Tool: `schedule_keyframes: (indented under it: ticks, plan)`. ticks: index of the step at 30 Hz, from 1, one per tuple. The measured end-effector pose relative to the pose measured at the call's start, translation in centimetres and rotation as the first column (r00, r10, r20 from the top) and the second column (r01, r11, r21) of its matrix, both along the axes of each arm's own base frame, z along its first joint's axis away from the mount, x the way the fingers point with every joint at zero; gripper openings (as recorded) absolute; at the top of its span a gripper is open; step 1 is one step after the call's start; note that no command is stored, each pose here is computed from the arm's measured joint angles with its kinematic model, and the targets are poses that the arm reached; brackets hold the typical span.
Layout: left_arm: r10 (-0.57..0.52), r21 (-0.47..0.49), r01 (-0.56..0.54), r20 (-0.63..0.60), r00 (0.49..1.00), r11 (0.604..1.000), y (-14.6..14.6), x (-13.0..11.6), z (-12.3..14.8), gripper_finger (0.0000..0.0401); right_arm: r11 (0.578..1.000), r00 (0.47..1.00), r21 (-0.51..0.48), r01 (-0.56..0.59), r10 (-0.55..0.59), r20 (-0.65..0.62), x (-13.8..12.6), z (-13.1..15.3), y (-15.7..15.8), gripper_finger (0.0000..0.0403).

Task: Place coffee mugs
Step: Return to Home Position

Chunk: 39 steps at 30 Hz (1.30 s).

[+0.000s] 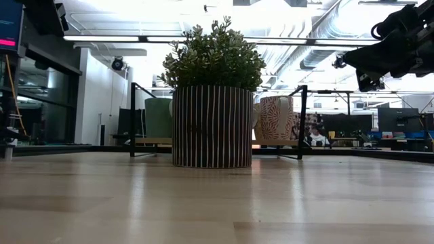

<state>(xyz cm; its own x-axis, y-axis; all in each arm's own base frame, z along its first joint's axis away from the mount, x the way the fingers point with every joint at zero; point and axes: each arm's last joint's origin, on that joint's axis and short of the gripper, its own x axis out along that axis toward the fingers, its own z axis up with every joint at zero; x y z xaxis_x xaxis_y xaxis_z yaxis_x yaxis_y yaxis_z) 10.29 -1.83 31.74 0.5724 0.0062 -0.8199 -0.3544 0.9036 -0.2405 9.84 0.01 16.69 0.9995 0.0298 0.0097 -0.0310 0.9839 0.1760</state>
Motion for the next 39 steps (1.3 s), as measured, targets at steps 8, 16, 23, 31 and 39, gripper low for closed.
schedule_keyframes:
  ticks: [8, 16, 23, 31, 39]
  plan:
    - [0.076, 0.052, -0.079, 0.057, 0.995, 0.996, 0.2, 0.3, 0.2, 0.0035, 1.000, 1.000, 0.001, 0.000, 0.000, 0.000, 0.0, 0.0, 0.0, 0.0018]
    - [-0.183, 0.268, -0.017, 0.700, 0.690, 0.963, -0.2, 2.9, -0.7, 0.0035, 1.000, 1.000, 0.001, 0.000, 0.000, 0.000, 0.0, 0.0, 0.0, 0.0018]
    - [-0.377, 0.381, 0.048, 0.872, 0.313, 0.923, -0.4, 1.0, -4.7, 0.0035, 1.000, 1.000, 0.000, 0.000, 0.000, 0.000, 0.0, 0.0, 0.0, 0.0018]
    - [-0.380, 0.364, 0.110, 0.889, 0.257, 0.925, 0.5, -0.8, -9.2, 0.0035, 1.000, 1.000, -0.001, 0.000, 0.000, -0.001, 0.0, 0.0, 0.0, 0.0018]
    - [-0.341, 0.308, 0.152, 0.889, 0.306, 0.939, 0.9, -1.1, -12.1, 0.0035, 1.000, 1.000, -0.001, 0.000, 0.000, -0.001, 0.0, 0.0, 0.0, 0.0018]
